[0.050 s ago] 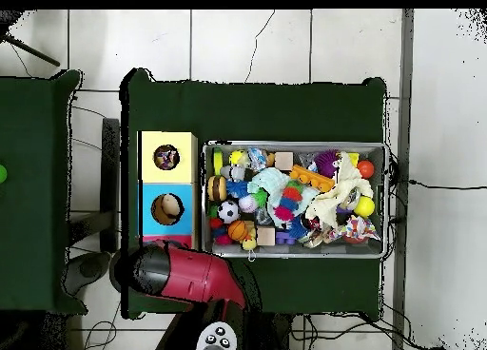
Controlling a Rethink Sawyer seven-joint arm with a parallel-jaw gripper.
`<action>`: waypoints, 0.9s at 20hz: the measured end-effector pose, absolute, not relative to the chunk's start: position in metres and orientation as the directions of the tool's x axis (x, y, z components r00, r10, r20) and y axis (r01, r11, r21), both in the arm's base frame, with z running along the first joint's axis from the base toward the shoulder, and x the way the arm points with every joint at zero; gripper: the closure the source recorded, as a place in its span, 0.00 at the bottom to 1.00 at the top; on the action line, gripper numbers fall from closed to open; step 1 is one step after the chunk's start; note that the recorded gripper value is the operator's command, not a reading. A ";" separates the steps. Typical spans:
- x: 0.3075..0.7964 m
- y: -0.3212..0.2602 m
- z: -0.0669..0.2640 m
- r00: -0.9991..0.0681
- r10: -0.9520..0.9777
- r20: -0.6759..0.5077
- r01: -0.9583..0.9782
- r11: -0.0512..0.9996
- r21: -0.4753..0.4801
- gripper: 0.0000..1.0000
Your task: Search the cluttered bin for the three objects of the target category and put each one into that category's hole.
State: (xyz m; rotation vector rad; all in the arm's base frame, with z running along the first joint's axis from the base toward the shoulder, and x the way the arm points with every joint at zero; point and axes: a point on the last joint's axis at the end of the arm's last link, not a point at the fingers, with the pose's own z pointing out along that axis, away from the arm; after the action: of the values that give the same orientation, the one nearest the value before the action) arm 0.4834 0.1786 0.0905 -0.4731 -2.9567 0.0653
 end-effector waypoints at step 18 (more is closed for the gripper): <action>0.485 0.179 0.094 -0.941 0.313 0.130 0.308 0.950 -0.062 1.00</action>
State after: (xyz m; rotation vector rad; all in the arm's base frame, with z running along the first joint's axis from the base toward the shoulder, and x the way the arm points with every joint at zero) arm 0.4852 0.1790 0.0941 -0.4744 -2.9645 0.0609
